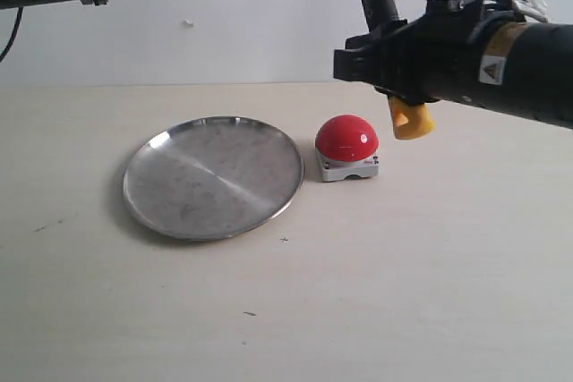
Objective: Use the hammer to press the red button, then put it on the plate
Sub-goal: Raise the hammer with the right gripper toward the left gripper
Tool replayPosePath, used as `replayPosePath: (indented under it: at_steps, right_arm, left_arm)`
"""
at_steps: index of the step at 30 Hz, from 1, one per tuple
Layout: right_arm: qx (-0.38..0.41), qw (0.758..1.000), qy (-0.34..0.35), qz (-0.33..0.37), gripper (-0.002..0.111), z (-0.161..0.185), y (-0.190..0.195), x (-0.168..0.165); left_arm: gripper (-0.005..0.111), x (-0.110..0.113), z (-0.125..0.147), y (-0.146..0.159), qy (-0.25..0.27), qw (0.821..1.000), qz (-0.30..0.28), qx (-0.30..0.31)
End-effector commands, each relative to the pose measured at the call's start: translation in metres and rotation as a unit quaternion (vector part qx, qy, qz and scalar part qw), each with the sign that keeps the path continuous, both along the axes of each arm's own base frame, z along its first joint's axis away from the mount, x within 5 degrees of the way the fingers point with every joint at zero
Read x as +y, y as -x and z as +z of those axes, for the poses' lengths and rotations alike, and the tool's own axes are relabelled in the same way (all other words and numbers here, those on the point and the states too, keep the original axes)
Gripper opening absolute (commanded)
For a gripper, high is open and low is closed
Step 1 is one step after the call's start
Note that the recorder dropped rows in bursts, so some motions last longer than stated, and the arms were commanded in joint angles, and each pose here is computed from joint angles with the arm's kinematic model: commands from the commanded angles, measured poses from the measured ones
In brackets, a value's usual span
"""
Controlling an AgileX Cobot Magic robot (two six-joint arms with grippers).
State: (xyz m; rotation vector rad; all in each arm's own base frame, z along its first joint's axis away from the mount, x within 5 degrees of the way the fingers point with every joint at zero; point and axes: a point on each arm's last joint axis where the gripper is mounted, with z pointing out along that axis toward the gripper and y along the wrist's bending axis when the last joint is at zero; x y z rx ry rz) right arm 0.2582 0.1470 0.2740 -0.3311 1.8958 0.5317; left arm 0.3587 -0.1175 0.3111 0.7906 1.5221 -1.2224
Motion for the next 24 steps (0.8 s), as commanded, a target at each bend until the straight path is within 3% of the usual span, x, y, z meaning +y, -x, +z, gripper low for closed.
replayPosePath:
  at_steps: [1,7,12,17,20,24]
  right_arm:
    - [-0.109,0.991,-0.038,0.073,0.0,0.022,0.028,-0.002]
    - [-0.129,0.975,-0.068,0.166,0.0,0.025,0.043,0.008]
    - [-0.127,0.972,-0.1,0.168,0.0,0.023,0.031,-0.006]
    - [-0.112,0.948,-0.164,0.247,0.0,0.008,0.017,-0.027]
    - [-0.085,0.946,-0.208,0.235,0.0,-0.012,-0.002,-0.045]
    - [-0.04,0.953,-0.203,0.221,0.0,-0.042,-0.021,-0.05]
  left_arm:
    - [0.051,-0.022,-0.008,0.002,-0.001,0.999,-0.03,-0.011]
    - [0.051,-0.05,-0.017,0.01,-0.01,0.997,-0.068,-0.03]
    - [0.051,-0.053,-0.024,0.014,-0.014,0.997,-0.073,-0.029]
    - [0.051,-0.053,-0.024,0.014,-0.014,0.997,-0.073,-0.027]
    - [0.051,-0.056,-0.024,0.016,-0.014,0.996,-0.079,-0.027]
    - [0.051,-0.068,-0.024,0.022,-0.019,0.994,-0.095,-0.051]
